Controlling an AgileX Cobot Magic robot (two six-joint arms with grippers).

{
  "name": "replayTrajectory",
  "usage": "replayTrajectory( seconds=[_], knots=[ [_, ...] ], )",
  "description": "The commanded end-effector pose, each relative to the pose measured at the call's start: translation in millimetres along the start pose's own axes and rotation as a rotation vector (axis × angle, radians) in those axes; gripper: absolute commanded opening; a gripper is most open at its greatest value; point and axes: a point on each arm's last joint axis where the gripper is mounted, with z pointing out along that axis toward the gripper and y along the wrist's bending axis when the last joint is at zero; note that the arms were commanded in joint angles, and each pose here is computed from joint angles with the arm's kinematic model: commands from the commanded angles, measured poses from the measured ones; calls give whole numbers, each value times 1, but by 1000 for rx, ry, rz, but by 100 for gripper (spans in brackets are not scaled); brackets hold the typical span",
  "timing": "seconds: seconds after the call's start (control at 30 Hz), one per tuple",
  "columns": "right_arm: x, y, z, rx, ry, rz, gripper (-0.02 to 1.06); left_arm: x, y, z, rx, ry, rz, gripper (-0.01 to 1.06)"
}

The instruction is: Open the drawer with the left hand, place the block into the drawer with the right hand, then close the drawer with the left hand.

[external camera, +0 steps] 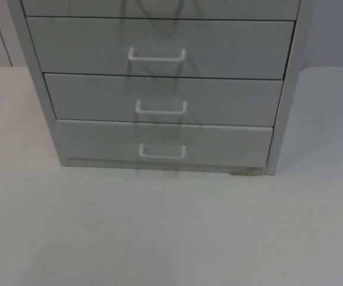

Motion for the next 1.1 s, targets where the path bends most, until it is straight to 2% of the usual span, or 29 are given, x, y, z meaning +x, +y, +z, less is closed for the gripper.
replayTrajectory(
  seconds=[0.0, 0.4, 1.07],
  knots=[
    [0, 0, 0, 8, -5, -1, 105, 0, 0, 0, -7, -8, -5, 105],
    [0, 0, 0, 8, -7, -1, 105, 0, 1, 0, -37, -8, -11, 105],
    [0, 0, 0, 8, -7, 5, 105, 0, 1, 0, -37, -8, -11, 105]
  ],
)
